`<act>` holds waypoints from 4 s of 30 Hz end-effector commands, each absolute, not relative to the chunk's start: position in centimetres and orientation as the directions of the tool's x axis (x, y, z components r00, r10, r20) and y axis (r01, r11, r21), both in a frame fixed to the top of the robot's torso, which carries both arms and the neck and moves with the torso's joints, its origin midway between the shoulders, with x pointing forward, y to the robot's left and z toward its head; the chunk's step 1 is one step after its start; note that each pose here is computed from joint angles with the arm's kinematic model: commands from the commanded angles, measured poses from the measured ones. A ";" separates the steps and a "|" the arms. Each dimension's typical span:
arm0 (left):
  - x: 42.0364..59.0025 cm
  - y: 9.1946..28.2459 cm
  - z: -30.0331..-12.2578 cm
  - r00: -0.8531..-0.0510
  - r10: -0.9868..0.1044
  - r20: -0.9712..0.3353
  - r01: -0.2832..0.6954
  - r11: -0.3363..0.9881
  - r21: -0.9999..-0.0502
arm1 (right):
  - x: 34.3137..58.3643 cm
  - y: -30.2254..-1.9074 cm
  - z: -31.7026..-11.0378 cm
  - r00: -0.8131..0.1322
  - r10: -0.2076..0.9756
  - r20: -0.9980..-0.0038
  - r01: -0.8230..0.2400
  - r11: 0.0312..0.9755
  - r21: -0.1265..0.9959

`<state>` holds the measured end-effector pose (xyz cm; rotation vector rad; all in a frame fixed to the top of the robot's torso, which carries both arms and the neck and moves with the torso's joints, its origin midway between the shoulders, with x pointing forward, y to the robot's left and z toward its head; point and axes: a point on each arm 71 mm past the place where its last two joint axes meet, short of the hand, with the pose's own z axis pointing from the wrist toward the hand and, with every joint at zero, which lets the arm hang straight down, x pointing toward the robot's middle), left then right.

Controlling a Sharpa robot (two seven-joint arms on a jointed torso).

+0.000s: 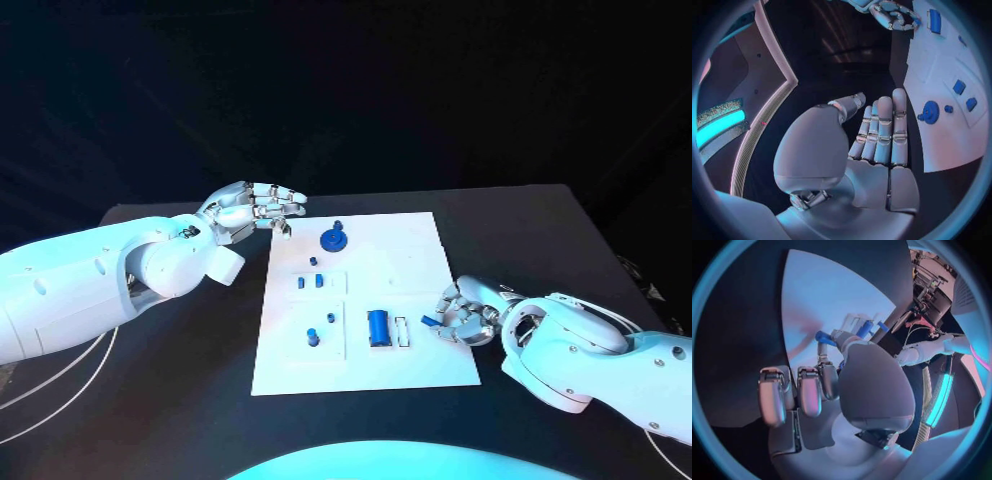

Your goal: Assemble the parts on the task board

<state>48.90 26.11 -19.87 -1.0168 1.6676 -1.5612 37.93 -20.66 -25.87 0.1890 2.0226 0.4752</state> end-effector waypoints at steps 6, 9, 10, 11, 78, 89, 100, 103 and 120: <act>48.7 25.7 -19.7 -0.525 -0.849 0.067 -0.113 -0.009 -0.994 | 37.6 -18.9 -25.4 -0.497 0.388 -0.777 -0.062 0.877 0.477; 48.7 25.7 -19.7 -0.524 -0.849 0.066 -0.113 -0.008 -0.994 | 37.6 -18.5 -25.6 -0.507 0.391 -0.768 -0.052 0.876 0.480; 48.7 25.7 -19.7 -0.524 -0.849 0.066 -0.113 -0.008 -0.994 | 37.6 -18.4 -25.7 -0.510 0.392 -0.766 -0.049 0.875 0.481; 48.7 25.7 -19.7 -0.524 -0.849 0.066 -0.113 -0.008 -0.994 | 37.6 -18.3 -25.9 -0.512 0.394 -0.763 -0.045 0.875 0.482; 48.7 26.1 -19.7 -0.520 -0.852 0.055 -0.111 0.004 -0.994 | 37.4 -16.6 -27.6 -0.574 0.311 -0.757 -0.094 0.894 0.438; 48.7 26.2 -19.7 -0.520 -0.853 0.055 -0.108 0.001 -0.994 | 37.8 -17.5 -27.0 -0.521 0.365 -0.771 -0.104 0.870 0.483; 49.2 26.6 -19.8 -0.461 -0.885 0.060 -0.076 -0.028 -0.997 | 41.3 -19.6 -23.4 -0.371 0.694 -0.617 -0.139 0.615 0.776; 49.5 26.8 -19.9 -0.418 -0.906 0.070 -0.055 -0.051 -0.997 | 43.6 -20.7 -23.0 -0.346 0.767 -0.540 -0.119 0.535 0.836; 52.5 26.5 -22.9 -0.277 -0.954 0.114 -0.038 -0.108 -0.993 | 53.4 -24.9 -23.9 -0.169 0.937 -0.306 0.017 0.313 0.949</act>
